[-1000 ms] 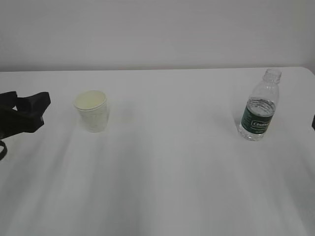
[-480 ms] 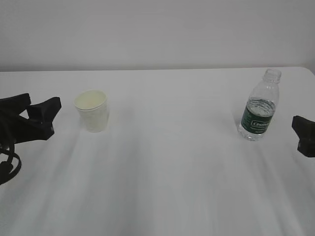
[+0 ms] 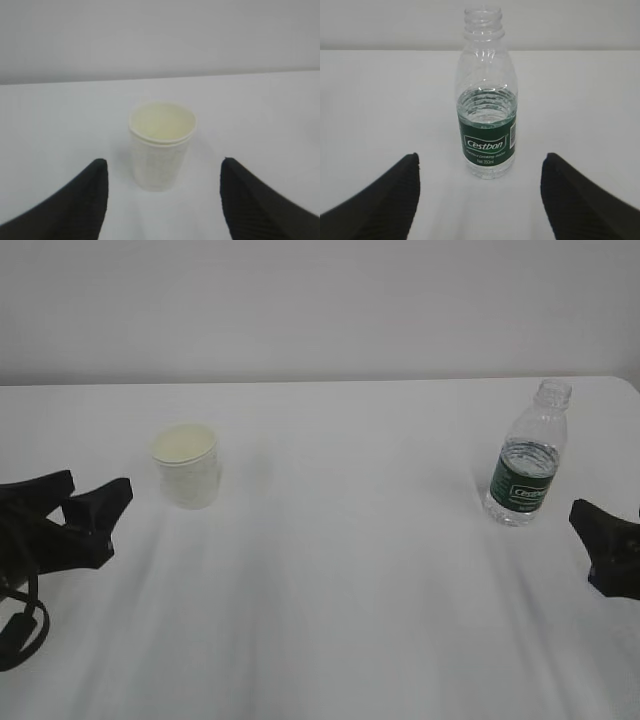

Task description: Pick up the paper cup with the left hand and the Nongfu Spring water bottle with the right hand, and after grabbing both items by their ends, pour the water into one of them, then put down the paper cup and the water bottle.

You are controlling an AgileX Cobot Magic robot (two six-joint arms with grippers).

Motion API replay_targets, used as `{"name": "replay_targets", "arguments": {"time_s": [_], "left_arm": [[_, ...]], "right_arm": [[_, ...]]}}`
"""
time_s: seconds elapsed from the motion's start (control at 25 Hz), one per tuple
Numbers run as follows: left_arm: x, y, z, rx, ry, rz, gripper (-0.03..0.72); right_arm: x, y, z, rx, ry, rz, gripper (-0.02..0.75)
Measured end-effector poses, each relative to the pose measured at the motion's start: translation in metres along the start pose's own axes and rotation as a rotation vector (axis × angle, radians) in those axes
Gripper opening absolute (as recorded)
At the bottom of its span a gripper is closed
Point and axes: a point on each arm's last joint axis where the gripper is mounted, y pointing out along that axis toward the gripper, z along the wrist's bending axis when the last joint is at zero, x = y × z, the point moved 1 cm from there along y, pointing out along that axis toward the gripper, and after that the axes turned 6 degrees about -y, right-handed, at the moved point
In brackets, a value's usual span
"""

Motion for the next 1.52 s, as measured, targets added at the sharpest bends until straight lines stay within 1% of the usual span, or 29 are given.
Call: {"name": "replay_targets", "arguments": {"time_s": [0.08, 0.2, 0.28, 0.4, 0.56, 0.8, 0.96, 1.16, 1.28, 1.4, 1.52], "left_arm": [[-0.009, -0.001, 0.0, -0.014, 0.01, 0.037, 0.501], [-0.018, -0.001, 0.0, -0.027, 0.017, 0.077, 0.499], [-0.02, -0.001, -0.003, -0.055, 0.025, 0.089, 0.491], [-0.021, -0.001, -0.007, -0.095, 0.04, 0.098, 0.486], [-0.021, -0.001, -0.007, -0.102, 0.041, 0.1, 0.485], [-0.021, -0.001, -0.007, -0.102, 0.041, 0.1, 0.484], [-0.021, -0.001, -0.007, -0.102, 0.041, 0.1, 0.484], [-0.021, -0.001, -0.007, -0.102, 0.041, 0.099, 0.486], [-0.021, -0.001, -0.007, -0.102, 0.039, 0.099, 0.506], [-0.021, -0.001, -0.007, -0.101, 0.038, 0.099, 0.554], [-0.023, -0.001, -0.006, -0.097, 0.038, 0.107, 0.584]], "right_arm": [[-0.007, -0.004, 0.001, 0.001, 0.003, -0.018, 0.573], [-0.025, -0.009, 0.003, 0.007, 0.025, 0.05, 0.573], [-0.035, -0.012, 0.004, 0.011, 0.051, 0.1, 0.573], [-0.042, -0.013, 0.005, 0.019, 0.06, 0.134, 0.573], [-0.045, -0.011, 0.006, 0.023, 0.062, 0.152, 0.573], [-0.046, 0.007, 0.005, 0.019, 0.064, 0.155, 0.573], [-0.045, 0.026, 0.004, 0.014, 0.065, 0.145, 0.577], [-0.048, 0.051, 0.003, 0.019, 0.063, 0.139, 0.65], [-0.052, 0.062, 0.003, 0.02, 0.063, 0.148, 0.661], [-0.054, 0.07, 0.003, 0.022, 0.063, 0.148, 0.661], [-0.054, 0.08, 0.003, 0.021, 0.062, 0.138, 0.661]]}}
